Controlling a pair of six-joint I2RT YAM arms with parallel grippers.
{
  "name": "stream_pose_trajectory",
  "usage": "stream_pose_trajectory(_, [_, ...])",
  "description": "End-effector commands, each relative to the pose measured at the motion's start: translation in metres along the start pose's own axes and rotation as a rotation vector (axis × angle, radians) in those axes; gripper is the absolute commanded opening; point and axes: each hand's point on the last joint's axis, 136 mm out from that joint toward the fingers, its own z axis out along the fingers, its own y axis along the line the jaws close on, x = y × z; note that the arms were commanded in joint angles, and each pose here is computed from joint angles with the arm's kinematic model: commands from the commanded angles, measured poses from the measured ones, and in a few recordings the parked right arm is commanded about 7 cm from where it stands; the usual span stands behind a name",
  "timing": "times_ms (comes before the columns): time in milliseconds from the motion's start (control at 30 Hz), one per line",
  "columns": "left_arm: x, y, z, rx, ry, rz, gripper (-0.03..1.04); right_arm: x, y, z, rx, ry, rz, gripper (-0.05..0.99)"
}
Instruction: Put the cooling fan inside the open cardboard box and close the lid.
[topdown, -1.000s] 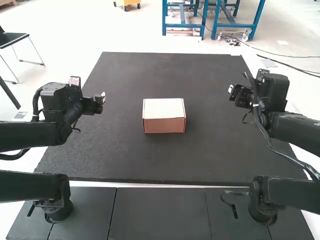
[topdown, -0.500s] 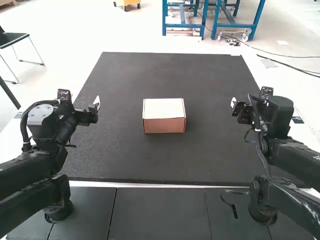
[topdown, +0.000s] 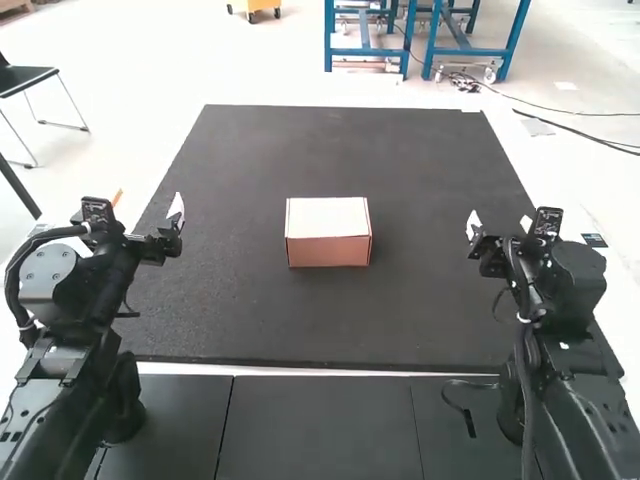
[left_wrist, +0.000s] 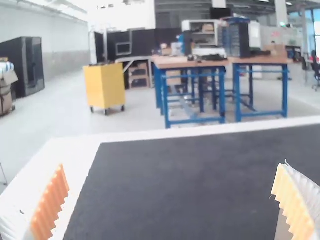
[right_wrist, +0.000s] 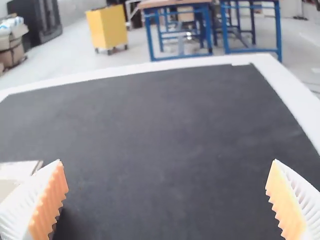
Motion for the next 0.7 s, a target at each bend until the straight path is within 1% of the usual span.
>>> stream_pose_trajectory(0, [-0.002, -0.002, -0.003, 0.016, -0.019, 0.025, 0.96, -0.012, 0.000, -0.007, -0.001, -0.064, -0.011, 0.91])
stream_pose_trajectory(33, [0.001, -0.002, -0.002, 0.021, -0.008, 0.025, 0.96, -0.010, -0.002, -0.006, 0.004, -0.052, -0.015, 0.91])
stream_pose_trajectory(133, [0.008, -0.009, -0.003, 0.060, 0.021, 0.026, 0.96, 0.004, -0.007, -0.006, 0.023, 0.006, -0.039, 0.91])
stream_pose_trajectory(167, [0.011, -0.011, -0.004, 0.073, 0.033, 0.035, 0.96, 0.005, -0.008, -0.006, 0.027, 0.012, -0.039, 0.91])
stream_pose_trajectory(233, [0.021, -0.012, -0.004, 0.080, 0.072, 0.069, 0.96, 0.009, -0.009, -0.007, 0.028, 0.028, -0.040, 0.91])
stream_pose_trajectory(300, [0.029, -0.013, -0.005, 0.085, 0.107, 0.092, 0.96, 0.020, -0.011, -0.007, 0.035, 0.070, -0.038, 0.91])
stream_pose_trajectory(400, [0.040, -0.015, -0.007, 0.098, 0.151, 0.087, 0.96, 0.024, -0.012, -0.008, 0.041, 0.090, -0.044, 0.91])
stream_pose_trajectory(500, [0.058, -0.016, -0.010, 0.104, 0.227, 0.070, 0.97, 0.025, -0.014, -0.008, 0.046, 0.092, -0.045, 0.91])
stream_pose_trajectory(667, [0.061, -0.016, -0.011, 0.105, 0.237, 0.070, 0.97, 0.024, -0.028, -0.009, 0.112, 0.088, -0.044, 0.91])
